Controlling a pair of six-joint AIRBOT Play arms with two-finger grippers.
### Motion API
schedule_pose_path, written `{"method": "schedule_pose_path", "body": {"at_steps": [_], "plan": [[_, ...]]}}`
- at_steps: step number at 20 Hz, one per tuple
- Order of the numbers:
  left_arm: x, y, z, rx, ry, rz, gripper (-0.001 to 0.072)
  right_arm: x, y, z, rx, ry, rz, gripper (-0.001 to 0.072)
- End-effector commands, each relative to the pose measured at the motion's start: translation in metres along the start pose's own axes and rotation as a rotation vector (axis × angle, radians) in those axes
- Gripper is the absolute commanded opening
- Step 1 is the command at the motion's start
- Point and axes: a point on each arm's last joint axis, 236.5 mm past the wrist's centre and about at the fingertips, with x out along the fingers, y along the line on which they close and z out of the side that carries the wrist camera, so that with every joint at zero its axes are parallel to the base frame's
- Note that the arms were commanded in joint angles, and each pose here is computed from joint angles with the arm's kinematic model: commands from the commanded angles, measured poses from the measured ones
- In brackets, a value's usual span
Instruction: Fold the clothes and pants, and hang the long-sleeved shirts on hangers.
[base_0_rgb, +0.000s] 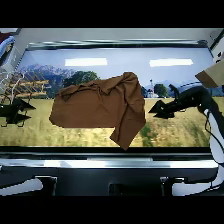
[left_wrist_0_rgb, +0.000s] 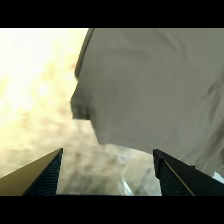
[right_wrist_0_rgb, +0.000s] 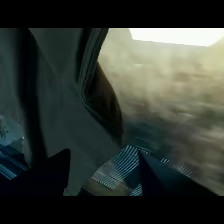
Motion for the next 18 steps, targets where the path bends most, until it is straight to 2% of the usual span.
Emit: {"method": "schedule_pose_path", "body": {"at_steps": [1,4,5,6,8,9,13,18], "plan": [[0.008,0.011,-0.028,-0.028,0.031,-0.015,0.0646,0.038,0.004,-0.022,-0.038,0.018,0.000,0.0483],[0.010,0.012,-0.028,-0.012,0.031,-0.015,0.0646,0.049,0.012,-0.016,-0.076,-0.005,-0.021,0.0479],[0.010,0.013,-0.027,-0.008,0.024,-0.013,0.0646,0.051,0.013,-0.012,-0.071,-0.024,-0.030,0.0436],[0.011,0.014,-0.024,-0.011,0.012,-0.010,0.0646,0.052,0.011,-0.007,-0.066,-0.044,-0.043,0.0344],[0.017,0.020,-0.021,-0.012,-0.009,-0.002,0.0646,0.051,0.009,0.000,-0.062,-0.073,-0.051,0.0058],[0.023,0.024,-0.022,-0.011,-0.016,0.004,0.0646,0.051,0.009,0.000,-0.062,-0.073,-0.050,0.0028],[0.065,0.038,-0.031,-0.010,-0.010,0.026,0.0646,0.045,0.017,-0.008,-0.071,-0.053,-0.038,0.0026],[0.117,0.024,-0.036,0.006,0.024,-0.008,0.0646,0.034,0.029,-0.015,-0.060,-0.045,-0.023,0.0027]]}}
